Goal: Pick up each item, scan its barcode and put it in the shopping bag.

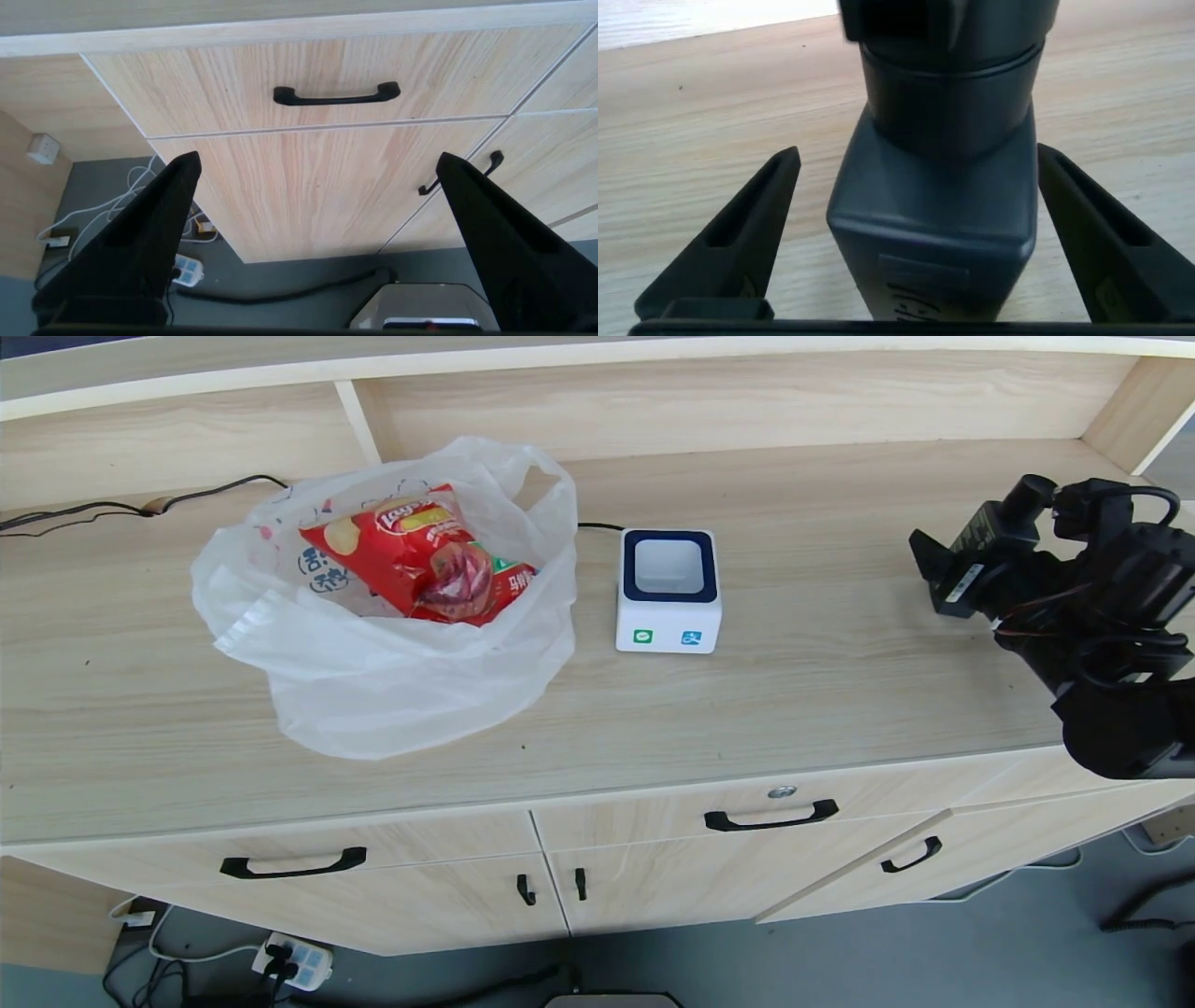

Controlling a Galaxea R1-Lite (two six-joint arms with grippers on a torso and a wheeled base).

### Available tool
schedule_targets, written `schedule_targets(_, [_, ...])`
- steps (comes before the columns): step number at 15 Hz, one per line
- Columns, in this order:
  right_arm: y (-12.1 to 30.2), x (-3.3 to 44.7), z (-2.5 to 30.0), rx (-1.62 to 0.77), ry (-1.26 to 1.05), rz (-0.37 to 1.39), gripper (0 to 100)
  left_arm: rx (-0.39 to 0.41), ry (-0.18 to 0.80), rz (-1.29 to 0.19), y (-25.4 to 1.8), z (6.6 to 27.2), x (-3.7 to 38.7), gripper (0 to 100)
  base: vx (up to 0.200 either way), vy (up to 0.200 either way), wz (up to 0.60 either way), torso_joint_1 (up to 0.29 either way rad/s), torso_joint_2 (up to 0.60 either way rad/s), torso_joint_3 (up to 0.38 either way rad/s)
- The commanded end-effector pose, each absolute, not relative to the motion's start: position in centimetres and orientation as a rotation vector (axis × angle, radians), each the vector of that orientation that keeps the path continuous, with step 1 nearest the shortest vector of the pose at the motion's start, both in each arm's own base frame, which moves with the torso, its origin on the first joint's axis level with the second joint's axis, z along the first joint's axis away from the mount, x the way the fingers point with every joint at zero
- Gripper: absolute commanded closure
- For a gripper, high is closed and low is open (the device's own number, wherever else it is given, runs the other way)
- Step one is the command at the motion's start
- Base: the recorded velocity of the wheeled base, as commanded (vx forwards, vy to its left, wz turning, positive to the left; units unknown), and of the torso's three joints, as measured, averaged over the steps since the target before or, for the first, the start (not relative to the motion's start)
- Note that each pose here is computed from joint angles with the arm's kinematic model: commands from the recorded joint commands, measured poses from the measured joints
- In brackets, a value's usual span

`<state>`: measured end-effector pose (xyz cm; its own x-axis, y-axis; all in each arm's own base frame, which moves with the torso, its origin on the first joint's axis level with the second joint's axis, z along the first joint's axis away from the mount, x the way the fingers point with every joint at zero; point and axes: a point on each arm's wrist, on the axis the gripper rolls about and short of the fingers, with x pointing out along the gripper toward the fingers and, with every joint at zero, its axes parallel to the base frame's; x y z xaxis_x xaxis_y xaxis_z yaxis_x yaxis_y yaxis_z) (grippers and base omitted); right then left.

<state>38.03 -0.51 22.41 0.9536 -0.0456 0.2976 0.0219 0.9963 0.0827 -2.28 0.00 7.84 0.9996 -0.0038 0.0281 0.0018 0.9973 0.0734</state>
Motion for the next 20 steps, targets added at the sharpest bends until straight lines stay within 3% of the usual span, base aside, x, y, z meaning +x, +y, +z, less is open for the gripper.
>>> schedule_targets(1, [-0.5,38.2,22.2,0.078,-0.299,-0.034,100,0.072,-0.026,-0.004,0.0,7.8,-2.3,0,0.0,0.0,0.0,0.0,0.0,0.0])
schedule_targets(10, [0.0,37.5,22.1,0.077,-0.339,-0.002,100,0.072,-0.026,-0.004,0.0,7.8,-2.3,0,0.0,0.0,0.0,0.0,0.0,0.0])
schedule_targets(14, [7.4,33.0,23.1,0.158,-0.37,0.334,100,0.071,-0.026,-0.004,0.0,7.8,-2.3,0,0.0,0.0,0.0,0.0,0.0,0.0])
schedule_targets(20, [13.4,27.1,27.2,0.297,-0.437,0.587,100,0.067,-0.025,-0.002,0.0,7.8,-2.3,0,0.0,0.0,0.0,0.0,0.0,0.0])
